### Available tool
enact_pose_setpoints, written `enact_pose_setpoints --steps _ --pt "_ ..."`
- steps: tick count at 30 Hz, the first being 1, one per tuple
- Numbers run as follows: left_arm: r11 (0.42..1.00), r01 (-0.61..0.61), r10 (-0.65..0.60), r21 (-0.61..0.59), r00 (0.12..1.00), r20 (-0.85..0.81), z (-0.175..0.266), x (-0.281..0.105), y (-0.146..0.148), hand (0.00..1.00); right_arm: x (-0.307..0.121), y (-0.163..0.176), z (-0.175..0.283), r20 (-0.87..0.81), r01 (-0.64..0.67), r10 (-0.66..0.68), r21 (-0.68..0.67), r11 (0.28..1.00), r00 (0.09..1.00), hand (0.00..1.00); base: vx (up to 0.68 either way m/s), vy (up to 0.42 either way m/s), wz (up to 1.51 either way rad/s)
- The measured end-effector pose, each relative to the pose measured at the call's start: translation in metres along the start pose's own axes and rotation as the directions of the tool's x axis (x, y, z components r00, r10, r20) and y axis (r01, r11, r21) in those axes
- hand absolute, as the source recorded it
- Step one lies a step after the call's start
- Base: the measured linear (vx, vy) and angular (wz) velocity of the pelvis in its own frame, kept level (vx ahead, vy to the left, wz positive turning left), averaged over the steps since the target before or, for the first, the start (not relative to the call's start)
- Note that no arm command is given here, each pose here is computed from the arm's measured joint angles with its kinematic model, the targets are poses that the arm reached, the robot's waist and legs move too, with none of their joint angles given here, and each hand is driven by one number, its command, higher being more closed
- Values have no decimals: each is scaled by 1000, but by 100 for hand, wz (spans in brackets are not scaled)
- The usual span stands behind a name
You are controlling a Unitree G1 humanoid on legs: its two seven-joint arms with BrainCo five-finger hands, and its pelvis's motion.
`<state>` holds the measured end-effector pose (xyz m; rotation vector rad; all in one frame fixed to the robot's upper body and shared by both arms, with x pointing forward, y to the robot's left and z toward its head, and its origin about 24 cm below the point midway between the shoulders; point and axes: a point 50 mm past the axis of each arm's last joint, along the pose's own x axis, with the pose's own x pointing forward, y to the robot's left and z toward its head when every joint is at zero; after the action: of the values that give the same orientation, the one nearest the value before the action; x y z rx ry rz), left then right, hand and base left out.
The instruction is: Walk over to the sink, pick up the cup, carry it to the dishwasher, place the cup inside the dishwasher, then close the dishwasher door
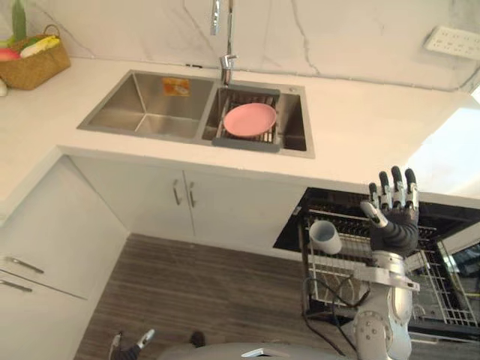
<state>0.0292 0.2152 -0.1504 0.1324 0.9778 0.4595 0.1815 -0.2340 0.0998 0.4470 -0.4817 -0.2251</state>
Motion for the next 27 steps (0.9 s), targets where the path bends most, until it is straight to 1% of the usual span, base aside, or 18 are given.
enact_pose_setpoints --steps 4,8,10,12,16,20,23,24,27 --pt "999 -4 4 -33 1000 -9 -1 -1 -2 0 -4 2 6 18 -7 7 -7 1000 1000 0 0 0 0" --pt "995 -41 40 -96 999 -20 -2 0 2 0 -5 4 6 20 -19 20 -62 998 1000 0 0 0 0" --pt "991 -36 32 -130 999 -28 -2 0 2 0 -5 4 7 31 -23 26 -86 996 999 0 8 6 2" --pt "988 7 -11 -153 1000 -24 -2 0 1 0 -5 5 7 25 -31 34 -119 992 999 0 -1 -2 -3" --pt "987 101 -97 -121 995 39 6 2 0 0 -3 6 9 42 -44 50 -132 990 998 0 -23 -2 -15" --pt "951 211 -200 -228 977 70 7 0 -10 0 2 10 15 73 -107 119 -153 982 990 0 -65 -47 -25" --pt "928 247 -237 -279 969 70 6 1 -10 0 3 11 16 84 -107 121 -152 983 989 0 -28 -52 5" --pt "914 255 -242 -316 967 80 7 2 -9 0 6 14 17 98 -116 131 -145 983 987 0 0 0 0" --pt "888 326 -318 -324 945 80 4 -1 -16 0 17 22 18 135 -135 152 -125 983 979 0 23 105 -18"
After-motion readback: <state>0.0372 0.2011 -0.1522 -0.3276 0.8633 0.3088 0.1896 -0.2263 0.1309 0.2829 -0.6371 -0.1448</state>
